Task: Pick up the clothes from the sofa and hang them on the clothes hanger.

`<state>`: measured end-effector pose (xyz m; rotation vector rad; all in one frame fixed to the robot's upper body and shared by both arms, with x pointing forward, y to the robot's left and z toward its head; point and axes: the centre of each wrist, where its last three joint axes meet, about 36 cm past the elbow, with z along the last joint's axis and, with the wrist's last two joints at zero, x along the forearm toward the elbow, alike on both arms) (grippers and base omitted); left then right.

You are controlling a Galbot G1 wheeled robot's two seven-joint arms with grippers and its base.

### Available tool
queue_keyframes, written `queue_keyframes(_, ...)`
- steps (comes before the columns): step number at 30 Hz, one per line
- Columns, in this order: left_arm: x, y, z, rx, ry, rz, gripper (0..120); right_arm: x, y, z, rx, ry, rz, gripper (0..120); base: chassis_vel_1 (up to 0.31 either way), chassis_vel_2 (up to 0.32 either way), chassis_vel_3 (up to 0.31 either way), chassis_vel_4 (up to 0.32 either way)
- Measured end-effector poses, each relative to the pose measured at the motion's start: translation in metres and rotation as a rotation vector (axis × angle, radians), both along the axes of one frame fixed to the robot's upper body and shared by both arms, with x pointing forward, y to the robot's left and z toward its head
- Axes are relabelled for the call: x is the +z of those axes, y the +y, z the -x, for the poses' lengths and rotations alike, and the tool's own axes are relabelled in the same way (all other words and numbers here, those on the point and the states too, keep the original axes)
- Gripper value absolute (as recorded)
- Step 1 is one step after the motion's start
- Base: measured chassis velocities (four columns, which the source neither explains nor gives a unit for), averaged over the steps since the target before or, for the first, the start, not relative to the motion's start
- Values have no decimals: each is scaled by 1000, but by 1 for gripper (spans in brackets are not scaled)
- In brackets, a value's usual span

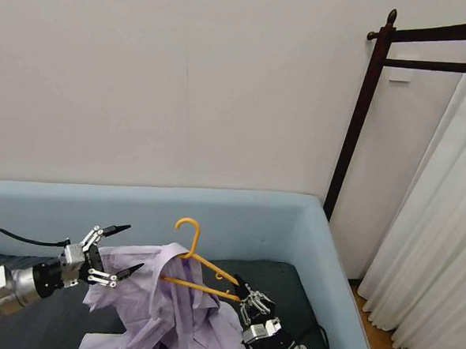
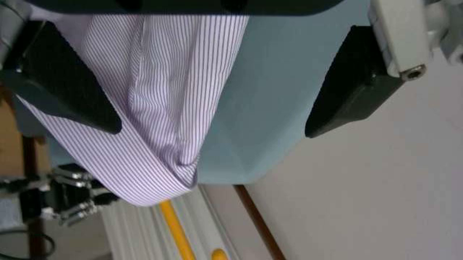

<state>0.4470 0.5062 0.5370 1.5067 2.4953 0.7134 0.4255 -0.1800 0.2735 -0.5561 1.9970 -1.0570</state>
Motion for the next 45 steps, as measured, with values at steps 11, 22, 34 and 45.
queue_keyframes(11,17,26,-14,-129,165,-191,76,4,20,-1,83,-53,22,7,0,0,0,0)
queue_keyframes(22,3,33,-14,-128,149,-189,38,8,26,-2,99,-79,9,7,0,0,0,0)
queue_keyframes(34,7,40,-16,-205,211,-217,5,14,30,-3,106,-97,-16,7,0,0,0,0)
queue_keyframes(45,-6,67,-20,-107,237,-160,3,3,38,8,165,70,-190,34,0,0,0,0)
